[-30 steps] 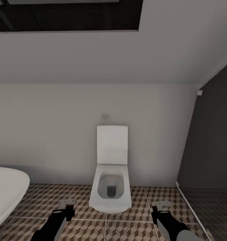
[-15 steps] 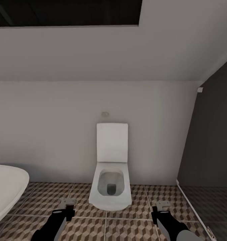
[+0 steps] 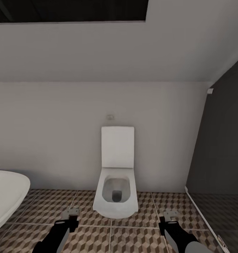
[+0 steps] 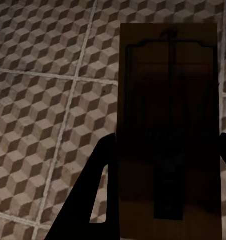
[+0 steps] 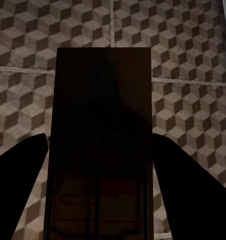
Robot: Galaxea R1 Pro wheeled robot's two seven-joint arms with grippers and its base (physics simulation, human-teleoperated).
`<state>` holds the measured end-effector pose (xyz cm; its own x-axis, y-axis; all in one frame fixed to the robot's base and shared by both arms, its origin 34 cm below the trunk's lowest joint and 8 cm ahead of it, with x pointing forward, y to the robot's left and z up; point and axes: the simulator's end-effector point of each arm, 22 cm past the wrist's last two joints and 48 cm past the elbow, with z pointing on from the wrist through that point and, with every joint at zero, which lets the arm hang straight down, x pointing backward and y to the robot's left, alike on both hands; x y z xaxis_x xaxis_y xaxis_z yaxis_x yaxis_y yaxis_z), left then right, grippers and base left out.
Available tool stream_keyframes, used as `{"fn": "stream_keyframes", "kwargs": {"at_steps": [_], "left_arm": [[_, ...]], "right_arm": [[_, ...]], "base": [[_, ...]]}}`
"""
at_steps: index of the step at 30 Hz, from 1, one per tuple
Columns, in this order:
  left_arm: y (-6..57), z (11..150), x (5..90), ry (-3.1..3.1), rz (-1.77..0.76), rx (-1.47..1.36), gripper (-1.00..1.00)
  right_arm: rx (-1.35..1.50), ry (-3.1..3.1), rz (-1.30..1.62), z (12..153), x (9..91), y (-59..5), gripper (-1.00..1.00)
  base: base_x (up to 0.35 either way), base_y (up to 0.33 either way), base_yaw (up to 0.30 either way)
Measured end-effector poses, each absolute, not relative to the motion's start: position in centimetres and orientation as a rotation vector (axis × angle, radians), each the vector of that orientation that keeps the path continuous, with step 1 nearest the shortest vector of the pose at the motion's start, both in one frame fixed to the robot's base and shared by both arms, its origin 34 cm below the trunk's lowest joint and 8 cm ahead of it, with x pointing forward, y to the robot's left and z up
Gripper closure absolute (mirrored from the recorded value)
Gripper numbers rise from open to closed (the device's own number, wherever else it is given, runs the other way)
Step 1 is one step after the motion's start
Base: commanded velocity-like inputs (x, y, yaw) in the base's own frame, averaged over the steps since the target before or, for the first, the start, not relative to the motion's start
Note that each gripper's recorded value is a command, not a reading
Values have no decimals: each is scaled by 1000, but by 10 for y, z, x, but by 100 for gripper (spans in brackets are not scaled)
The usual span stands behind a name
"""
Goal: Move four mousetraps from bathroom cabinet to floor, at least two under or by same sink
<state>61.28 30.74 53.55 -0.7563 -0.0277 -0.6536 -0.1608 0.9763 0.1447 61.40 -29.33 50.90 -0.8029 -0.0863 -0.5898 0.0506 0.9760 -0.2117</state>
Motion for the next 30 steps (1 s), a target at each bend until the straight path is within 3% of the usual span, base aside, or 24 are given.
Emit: {"fn": "stream_keyframes", "kwargs": {"at_steps": [30], "left_arm": [[307, 473, 602, 2419, 248, -133, 100]], "right_arm": [[-25, 2485, -286, 447, 603, -293, 100]], "base": [[0, 0, 0]]}}
